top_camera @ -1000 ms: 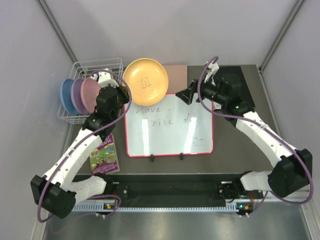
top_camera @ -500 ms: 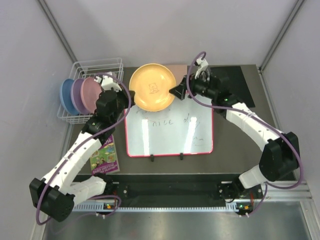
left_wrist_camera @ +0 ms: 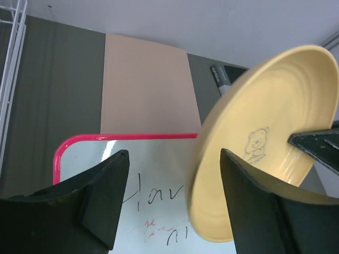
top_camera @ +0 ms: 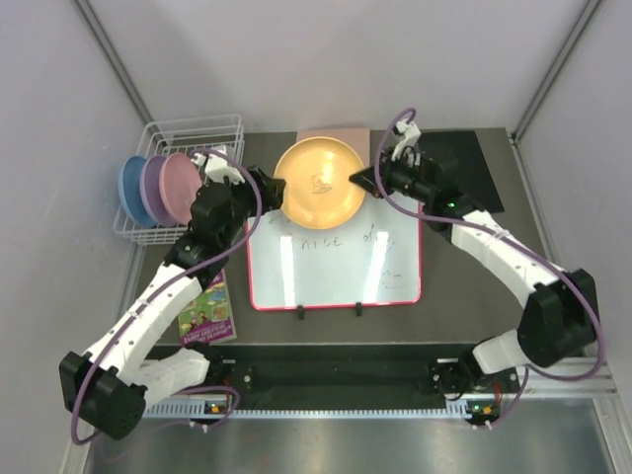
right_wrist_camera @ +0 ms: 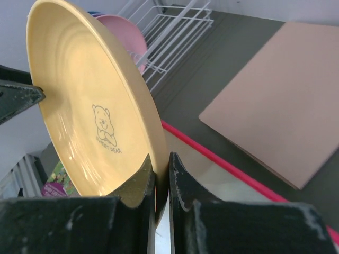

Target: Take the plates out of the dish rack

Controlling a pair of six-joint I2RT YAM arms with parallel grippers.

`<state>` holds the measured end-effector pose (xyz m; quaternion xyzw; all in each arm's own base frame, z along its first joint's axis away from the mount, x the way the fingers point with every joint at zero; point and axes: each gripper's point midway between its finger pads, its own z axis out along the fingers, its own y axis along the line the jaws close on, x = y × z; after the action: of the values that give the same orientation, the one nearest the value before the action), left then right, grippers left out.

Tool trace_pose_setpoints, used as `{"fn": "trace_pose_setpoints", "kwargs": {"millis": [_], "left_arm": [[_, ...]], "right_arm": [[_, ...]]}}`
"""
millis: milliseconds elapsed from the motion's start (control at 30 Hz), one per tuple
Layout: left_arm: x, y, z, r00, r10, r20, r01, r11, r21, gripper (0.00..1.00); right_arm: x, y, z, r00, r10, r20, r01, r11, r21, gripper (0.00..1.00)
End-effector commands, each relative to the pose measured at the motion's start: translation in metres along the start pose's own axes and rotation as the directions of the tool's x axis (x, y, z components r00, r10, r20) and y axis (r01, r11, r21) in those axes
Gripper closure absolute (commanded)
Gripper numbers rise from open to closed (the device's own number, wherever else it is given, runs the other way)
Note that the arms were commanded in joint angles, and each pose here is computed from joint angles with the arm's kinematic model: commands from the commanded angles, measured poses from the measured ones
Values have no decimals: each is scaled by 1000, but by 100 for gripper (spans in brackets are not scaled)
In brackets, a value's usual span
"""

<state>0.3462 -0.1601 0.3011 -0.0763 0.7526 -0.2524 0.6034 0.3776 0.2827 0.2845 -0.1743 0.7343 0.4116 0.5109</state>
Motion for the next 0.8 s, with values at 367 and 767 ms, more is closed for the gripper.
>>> {"fn": "trace_pose_setpoints", "kwargs": {"millis": [367,767], "left_arm": [[-80,24,-31,939,205,275,-155,969,-191,8],[-76,67,-36,919,342,194,-241,880,-409,4]], "right_arm": [[-74,-138,-274,934,-142,327,-200,550,811,100],[42,-190,-335,943,124,310,-332,264,906,100]]}}
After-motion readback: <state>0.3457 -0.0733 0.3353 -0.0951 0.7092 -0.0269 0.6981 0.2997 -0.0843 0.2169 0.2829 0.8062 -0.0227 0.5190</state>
